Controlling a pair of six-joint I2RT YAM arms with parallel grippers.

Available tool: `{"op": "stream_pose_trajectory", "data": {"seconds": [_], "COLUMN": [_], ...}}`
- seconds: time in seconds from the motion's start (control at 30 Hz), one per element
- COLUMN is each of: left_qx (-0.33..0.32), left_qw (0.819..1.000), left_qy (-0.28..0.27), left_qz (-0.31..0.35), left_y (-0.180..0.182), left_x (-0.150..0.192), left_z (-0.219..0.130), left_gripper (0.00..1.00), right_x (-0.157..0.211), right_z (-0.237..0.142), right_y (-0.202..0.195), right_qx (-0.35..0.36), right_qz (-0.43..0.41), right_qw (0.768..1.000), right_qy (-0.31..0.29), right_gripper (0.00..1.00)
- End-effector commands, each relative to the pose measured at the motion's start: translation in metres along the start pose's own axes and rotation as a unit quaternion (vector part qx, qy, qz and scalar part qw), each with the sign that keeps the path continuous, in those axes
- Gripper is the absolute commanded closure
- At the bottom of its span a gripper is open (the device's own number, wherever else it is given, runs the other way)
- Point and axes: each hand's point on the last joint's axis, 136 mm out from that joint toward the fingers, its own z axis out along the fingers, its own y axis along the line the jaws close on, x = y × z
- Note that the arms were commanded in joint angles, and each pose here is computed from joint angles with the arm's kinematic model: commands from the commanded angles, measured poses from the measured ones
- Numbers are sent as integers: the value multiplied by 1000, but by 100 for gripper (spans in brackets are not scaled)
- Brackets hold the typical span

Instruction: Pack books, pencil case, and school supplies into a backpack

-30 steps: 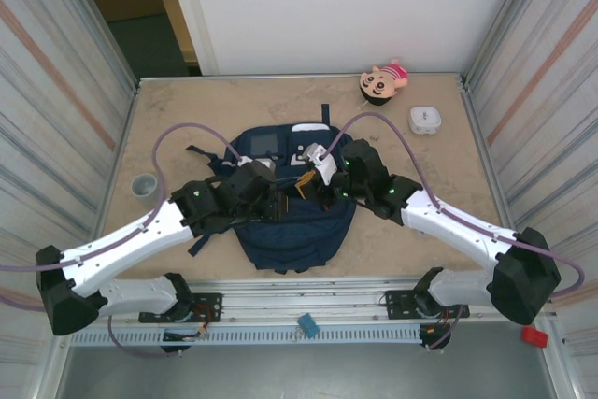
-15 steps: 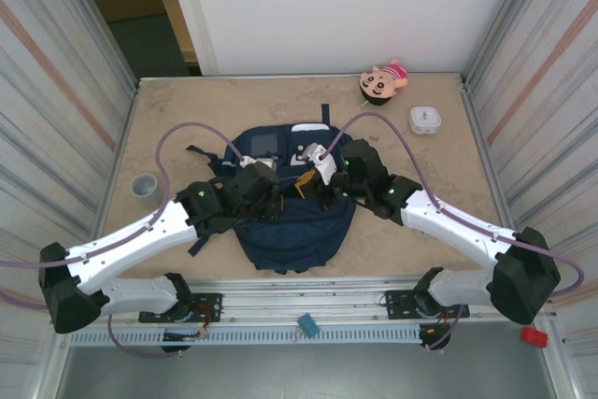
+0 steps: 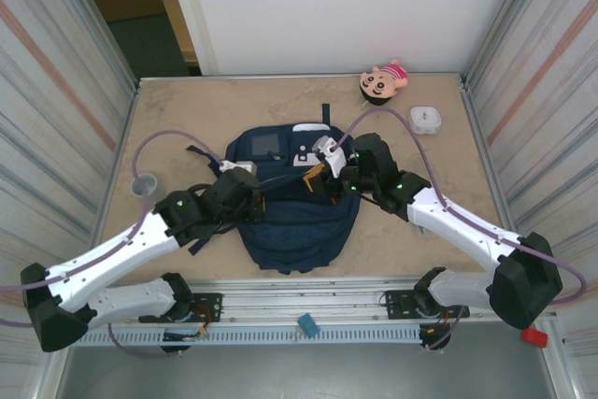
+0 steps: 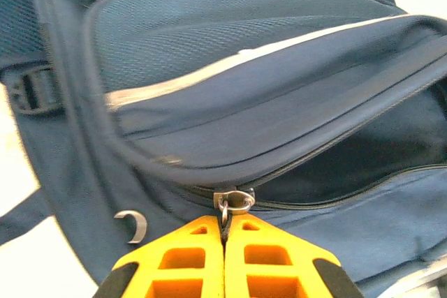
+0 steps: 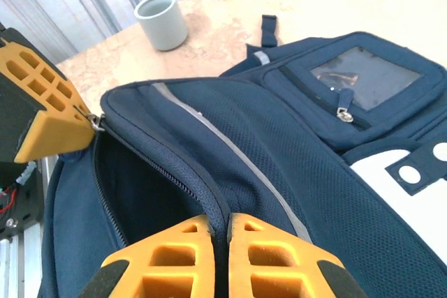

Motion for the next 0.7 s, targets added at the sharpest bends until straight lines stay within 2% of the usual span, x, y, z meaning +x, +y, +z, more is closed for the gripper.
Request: {"op": "stream_pose_trajectory", "data": {"seconds": [0.0,0.07,0.13,0.17,0.2,0.23,0.47,0.67], "left_qx": [-29,1,44,69,91,104,138,172], "left_qw": [1000,999,997,994,991,989,983,977], "left_qy": [0,-8,-18,-22,-27,-30,-30,-41], "left_qz": [10,33,61,77,90,97,121,123], "left_y": [22,13,-4,-14,-23,-29,-43,-55], "left_x": [7,3,-2,-4,-6,-8,-8,-10], "left_z": [-6,-7,-9,-11,-13,-14,-15,-20], "left_gripper": [100,100,100,100,100,100,100,100], "right_x": [-12,-11,-11,-10,-9,-8,-3,-3], "right_z": [-16,-15,-14,-12,-10,-7,13,30], "right_y": [-9,-6,5,12,20,25,43,55], "right_qx": [18,10,-11,-20,-27,-29,-55,-88], "right_qz": [10,9,1,-7,-22,-34,-72,-84], "right_qw": [1000,1000,1000,1000,999,999,996,992], "right_qy": [-23,-21,-19,-16,-13,-9,20,32], "right_gripper": [100,97,77,61,53,48,31,30]}}
